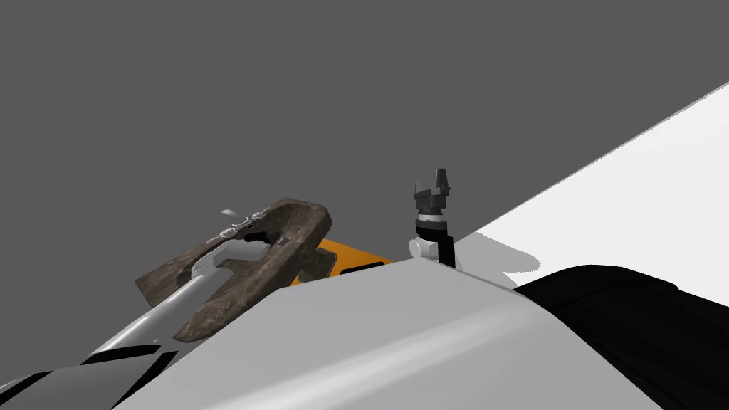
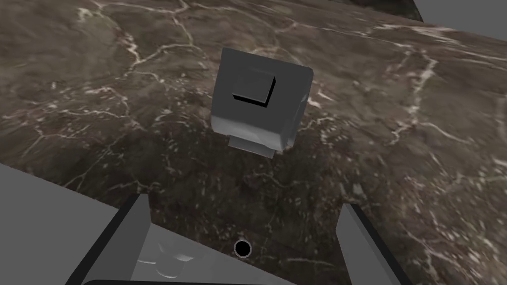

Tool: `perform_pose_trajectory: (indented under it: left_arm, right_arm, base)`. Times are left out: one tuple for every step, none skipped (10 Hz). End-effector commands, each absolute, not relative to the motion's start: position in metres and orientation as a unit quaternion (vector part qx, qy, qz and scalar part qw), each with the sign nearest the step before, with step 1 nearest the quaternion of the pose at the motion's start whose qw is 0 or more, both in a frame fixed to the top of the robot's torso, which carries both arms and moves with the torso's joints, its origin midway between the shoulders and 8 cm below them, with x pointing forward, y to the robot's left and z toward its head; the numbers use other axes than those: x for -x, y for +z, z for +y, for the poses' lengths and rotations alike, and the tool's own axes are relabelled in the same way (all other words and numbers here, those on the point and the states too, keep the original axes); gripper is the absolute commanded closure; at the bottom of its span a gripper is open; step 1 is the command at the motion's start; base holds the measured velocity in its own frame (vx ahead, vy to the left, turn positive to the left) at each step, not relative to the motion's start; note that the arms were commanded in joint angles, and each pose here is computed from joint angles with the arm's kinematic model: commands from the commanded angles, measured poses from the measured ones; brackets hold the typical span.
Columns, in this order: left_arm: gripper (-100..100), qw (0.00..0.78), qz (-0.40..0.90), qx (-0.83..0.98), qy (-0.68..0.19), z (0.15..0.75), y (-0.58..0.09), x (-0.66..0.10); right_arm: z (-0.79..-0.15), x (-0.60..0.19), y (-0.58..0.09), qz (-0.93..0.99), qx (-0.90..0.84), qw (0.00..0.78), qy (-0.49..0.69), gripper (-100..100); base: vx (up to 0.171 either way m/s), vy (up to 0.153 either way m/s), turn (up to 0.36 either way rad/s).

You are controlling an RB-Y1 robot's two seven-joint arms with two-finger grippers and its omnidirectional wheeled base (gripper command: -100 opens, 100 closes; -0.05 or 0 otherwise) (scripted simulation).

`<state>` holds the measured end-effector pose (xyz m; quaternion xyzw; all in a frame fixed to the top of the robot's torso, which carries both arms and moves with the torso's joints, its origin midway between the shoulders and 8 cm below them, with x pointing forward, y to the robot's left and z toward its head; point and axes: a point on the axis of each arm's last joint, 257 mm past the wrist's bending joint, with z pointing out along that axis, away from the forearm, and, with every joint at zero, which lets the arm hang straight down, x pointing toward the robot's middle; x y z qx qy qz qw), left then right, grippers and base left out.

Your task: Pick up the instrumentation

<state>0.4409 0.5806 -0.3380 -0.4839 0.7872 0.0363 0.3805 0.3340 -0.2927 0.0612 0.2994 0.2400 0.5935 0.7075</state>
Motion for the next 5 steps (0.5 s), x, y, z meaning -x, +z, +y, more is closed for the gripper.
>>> perform_pose_trajectory:
  left_arm:
    - [-100,0.358,0.792,0.491,0.065,0.596,-0.350,-0.422]
    - [-100,0.358,0.792,0.491,0.065,0.596,-0.350,-0.422]
    - [-100,0.336,0.796,0.496,0.088,0.605,-0.362,-0.405]
    - [-100,0.318,0.799,0.500,0.099,0.606,-0.375,-0.392]
    - [-100,0.331,0.797,0.497,0.090,0.599,-0.367,-0.403]
  right_arm:
    - [-0.293,-0.334,0.061,0.240,-0.299,0.707,0.594,0]
    - [-0.293,-0.334,0.061,0.240,-0.299,0.707,0.594,0]
    - [-0.293,-0.334,0.061,0.240,-0.299,0.707,0.594,0]
    - [-0.293,-0.334,0.061,0.240,-0.299,0.707,0.594,0]
    - [-0.293,-0.334,0.061,0.240,-0.299,0.707,0.594,0]
  base:
    - [0.114,-0.057,-0.089]
    - [0.072,-0.038,-0.020]
    - [0.074,-0.036,-0.085]
    - [0.084,-0.040,-0.078]
    - [0.036,-0.017,-0.006]
